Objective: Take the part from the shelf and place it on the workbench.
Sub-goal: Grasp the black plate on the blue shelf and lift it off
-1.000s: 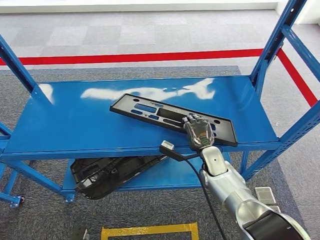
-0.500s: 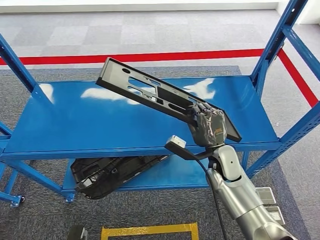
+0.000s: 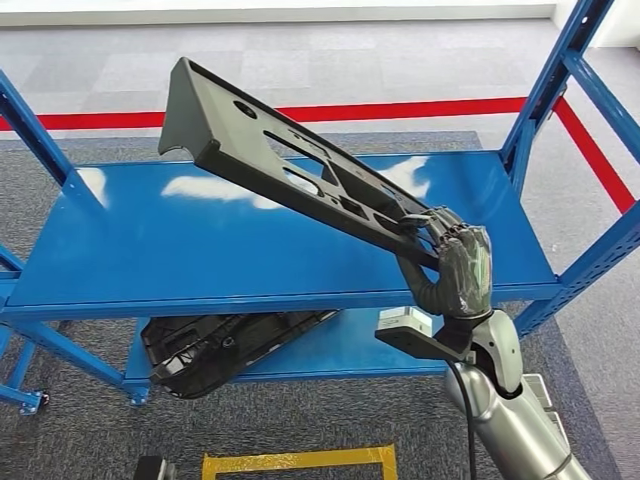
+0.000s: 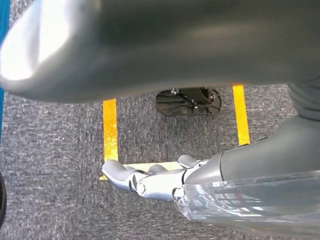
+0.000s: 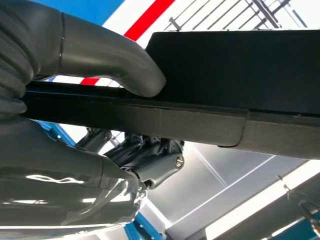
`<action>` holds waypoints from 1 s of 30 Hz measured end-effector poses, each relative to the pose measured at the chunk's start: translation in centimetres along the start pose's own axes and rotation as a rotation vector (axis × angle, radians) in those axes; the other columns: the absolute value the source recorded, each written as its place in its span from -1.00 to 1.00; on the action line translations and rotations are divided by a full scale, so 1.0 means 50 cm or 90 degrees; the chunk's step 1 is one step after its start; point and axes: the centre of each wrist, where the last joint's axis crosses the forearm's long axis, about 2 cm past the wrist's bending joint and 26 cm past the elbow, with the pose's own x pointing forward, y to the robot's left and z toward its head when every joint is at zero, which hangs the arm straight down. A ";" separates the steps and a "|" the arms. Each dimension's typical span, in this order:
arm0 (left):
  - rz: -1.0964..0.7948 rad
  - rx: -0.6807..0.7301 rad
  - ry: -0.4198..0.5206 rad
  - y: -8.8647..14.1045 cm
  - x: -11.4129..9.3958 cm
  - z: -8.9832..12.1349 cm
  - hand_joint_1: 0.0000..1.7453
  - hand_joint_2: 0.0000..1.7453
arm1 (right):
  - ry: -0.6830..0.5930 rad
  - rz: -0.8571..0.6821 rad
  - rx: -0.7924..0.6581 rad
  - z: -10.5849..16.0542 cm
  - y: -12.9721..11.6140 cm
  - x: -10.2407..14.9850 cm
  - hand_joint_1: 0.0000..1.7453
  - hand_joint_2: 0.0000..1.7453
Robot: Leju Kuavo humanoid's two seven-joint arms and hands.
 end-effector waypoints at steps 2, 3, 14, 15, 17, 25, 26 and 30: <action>0.003 -0.002 -0.003 0.000 -0.001 0.000 -1.00 1.00 | -0.006 -0.011 -0.002 0.003 -0.005 0.005 1.00 1.00; 0.007 -0.003 -0.007 0.000 -0.002 0.001 -1.00 1.00 | -0.009 -0.021 -0.003 0.006 -0.008 0.007 1.00 1.00; 0.060 0.016 -0.024 0.004 -0.021 0.010 -1.00 1.00 | -0.067 -0.180 -0.026 0.084 -0.048 0.076 1.00 1.00; 0.065 0.017 -0.025 0.005 -0.021 0.011 -1.00 1.00 | -0.069 -0.198 -0.024 0.090 -0.051 0.082 1.00 1.00; 0.072 0.018 -0.024 0.005 -0.022 0.011 -1.00 1.00 | -0.073 -0.234 -0.018 0.101 -0.057 0.091 1.00 1.00; 0.081 0.026 -0.016 0.008 -0.026 0.013 -1.00 1.00 | -0.087 -0.337 0.023 0.126 -0.069 0.116 1.00 1.00; 0.082 0.027 -0.014 0.009 -0.027 0.013 -1.00 1.00 | -0.088 -0.354 0.032 0.129 -0.069 0.119 1.00 1.00; 0.083 0.031 -0.010 0.012 -0.028 0.013 -1.00 1.00 | -0.092 -0.422 0.065 0.137 -0.069 0.128 1.00 1.00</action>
